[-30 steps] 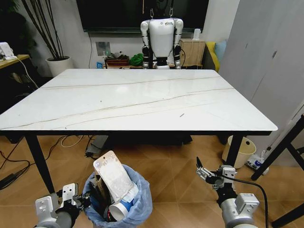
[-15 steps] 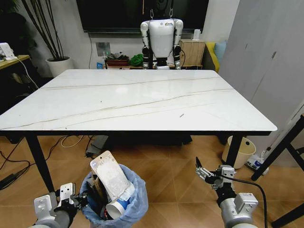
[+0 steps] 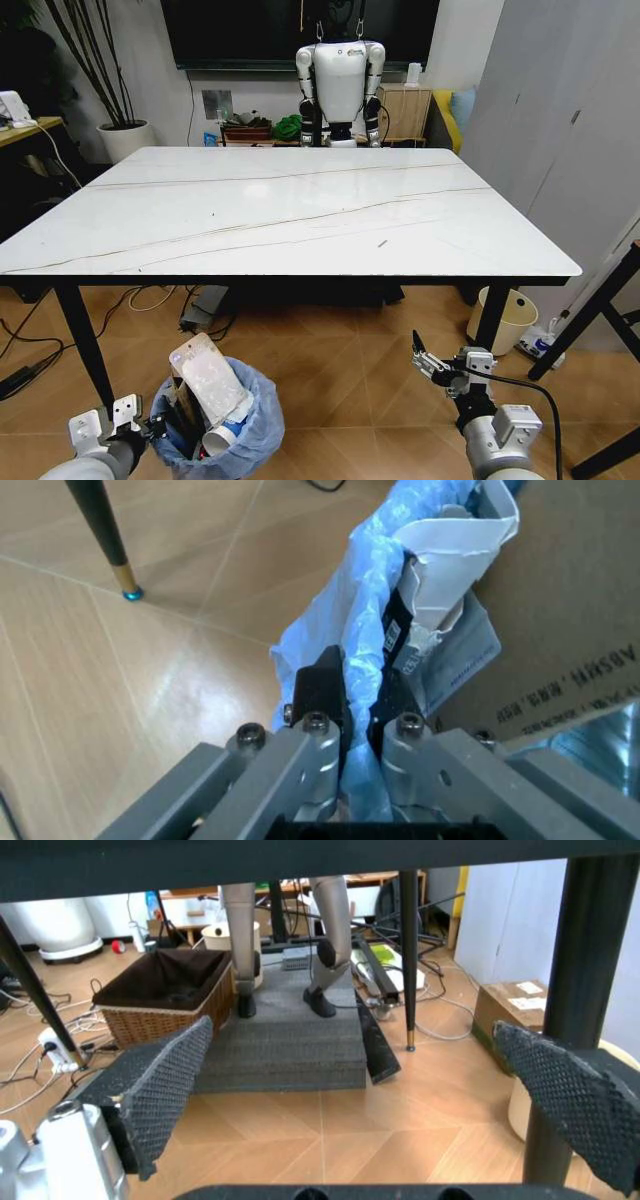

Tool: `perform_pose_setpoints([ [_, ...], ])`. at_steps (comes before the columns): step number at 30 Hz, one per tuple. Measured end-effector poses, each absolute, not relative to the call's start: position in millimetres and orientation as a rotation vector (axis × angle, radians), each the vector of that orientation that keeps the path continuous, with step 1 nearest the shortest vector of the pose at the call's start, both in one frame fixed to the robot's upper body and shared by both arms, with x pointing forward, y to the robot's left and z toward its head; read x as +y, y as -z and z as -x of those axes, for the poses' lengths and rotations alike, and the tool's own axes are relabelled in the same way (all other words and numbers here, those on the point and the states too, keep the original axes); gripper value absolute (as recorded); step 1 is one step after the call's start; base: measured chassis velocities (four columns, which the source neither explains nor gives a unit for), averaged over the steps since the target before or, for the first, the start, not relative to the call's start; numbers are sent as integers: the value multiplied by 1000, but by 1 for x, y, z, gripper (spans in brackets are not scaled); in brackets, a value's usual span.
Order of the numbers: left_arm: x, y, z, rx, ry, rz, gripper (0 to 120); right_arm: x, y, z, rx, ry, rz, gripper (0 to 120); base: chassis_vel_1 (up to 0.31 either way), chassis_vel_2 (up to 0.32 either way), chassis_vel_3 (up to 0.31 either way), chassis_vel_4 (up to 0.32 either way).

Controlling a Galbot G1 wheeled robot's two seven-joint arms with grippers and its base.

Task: Pick up the trash bin and place the trash from the table into it.

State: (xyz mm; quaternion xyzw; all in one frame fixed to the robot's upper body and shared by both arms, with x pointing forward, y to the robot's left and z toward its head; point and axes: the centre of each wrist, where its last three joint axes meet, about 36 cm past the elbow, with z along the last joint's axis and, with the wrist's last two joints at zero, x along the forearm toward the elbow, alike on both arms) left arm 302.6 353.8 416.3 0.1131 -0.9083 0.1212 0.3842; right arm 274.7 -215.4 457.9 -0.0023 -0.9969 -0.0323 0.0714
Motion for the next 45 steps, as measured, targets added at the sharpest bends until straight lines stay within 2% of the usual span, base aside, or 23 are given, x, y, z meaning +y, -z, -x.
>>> perform_pose_setpoints([
  [12,378,-290,-313,-2303,-135,-146,0,-214,-453,-273,-2987,88,3,100,0,0,0,0],
  [15,381,-274,-315,-2332,-125,-107,0,-214,-451,-272,-2984,82,3,100,0,0,0,0],
  [36,394,-197,-304,-2304,-271,-231,0,-212,-445,-271,-2971,67,-1,100,0,0,0,0],
  [45,387,-183,-307,-2288,-222,-238,0,-213,-443,-270,-2968,58,1,100,0,0,0,0],
])
